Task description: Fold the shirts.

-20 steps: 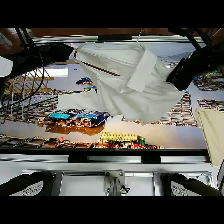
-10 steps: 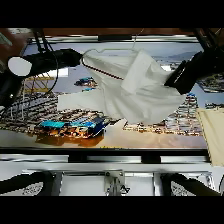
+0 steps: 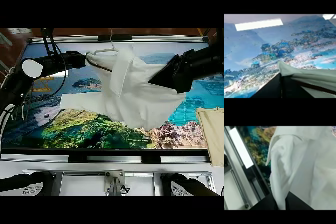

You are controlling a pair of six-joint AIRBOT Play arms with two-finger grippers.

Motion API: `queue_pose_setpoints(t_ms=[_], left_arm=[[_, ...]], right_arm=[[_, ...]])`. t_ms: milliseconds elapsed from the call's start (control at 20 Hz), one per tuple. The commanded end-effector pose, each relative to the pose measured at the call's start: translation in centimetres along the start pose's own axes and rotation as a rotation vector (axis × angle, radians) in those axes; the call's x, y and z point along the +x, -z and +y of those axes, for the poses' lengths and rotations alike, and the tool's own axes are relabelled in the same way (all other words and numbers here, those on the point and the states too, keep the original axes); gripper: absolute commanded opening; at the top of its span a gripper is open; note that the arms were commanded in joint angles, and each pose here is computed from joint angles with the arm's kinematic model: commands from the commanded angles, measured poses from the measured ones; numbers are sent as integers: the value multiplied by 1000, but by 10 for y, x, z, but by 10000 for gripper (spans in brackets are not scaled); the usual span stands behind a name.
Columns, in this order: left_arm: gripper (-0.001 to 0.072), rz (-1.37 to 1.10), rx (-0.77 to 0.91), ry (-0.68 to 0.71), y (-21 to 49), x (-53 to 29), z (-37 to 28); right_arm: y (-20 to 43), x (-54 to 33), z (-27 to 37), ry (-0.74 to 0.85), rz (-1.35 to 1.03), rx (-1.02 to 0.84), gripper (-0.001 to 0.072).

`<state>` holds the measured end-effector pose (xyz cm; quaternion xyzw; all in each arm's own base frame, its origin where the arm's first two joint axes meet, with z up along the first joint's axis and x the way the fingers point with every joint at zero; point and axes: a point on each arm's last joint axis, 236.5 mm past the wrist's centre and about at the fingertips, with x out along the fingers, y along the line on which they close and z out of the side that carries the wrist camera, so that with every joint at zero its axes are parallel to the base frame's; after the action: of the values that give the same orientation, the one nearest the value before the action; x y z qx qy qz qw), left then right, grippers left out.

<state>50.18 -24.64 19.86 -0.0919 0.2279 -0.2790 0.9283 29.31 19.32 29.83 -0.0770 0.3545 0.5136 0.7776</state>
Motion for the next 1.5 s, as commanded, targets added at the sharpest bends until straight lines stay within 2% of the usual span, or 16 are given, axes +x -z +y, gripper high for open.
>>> queue_pose_setpoints(t_ms=[0, 150, 400, 600, 900, 1100, 1450], left_arm=[[46, -19, 18, 17, -4, 2, -13], [45, -41, 96, -45, -17, -11, 4], [45, 121, 169, -156, 5, -45, 56], [45, 224, 273, -242, 19, -66, 77], [45, 183, 286, -279, 1, -87, 74], [46, 149, 214, -191, -3, -85, 46], [46, 192, 261, -191, 13, -67, 43]], right_arm=[[5, 0, -4, 21, 21, 87, 84], [57, -12, -45, 215, 227, 171, 83], [61, -27, -83, 391, 222, 193, 83], [65, -34, -99, 462, 235, 194, 83], [77, -38, -118, 514, 298, 168, 82], [66, -26, -128, 509, 286, 81, 83], [44, 16, -80, 392, 302, -79, 89]])
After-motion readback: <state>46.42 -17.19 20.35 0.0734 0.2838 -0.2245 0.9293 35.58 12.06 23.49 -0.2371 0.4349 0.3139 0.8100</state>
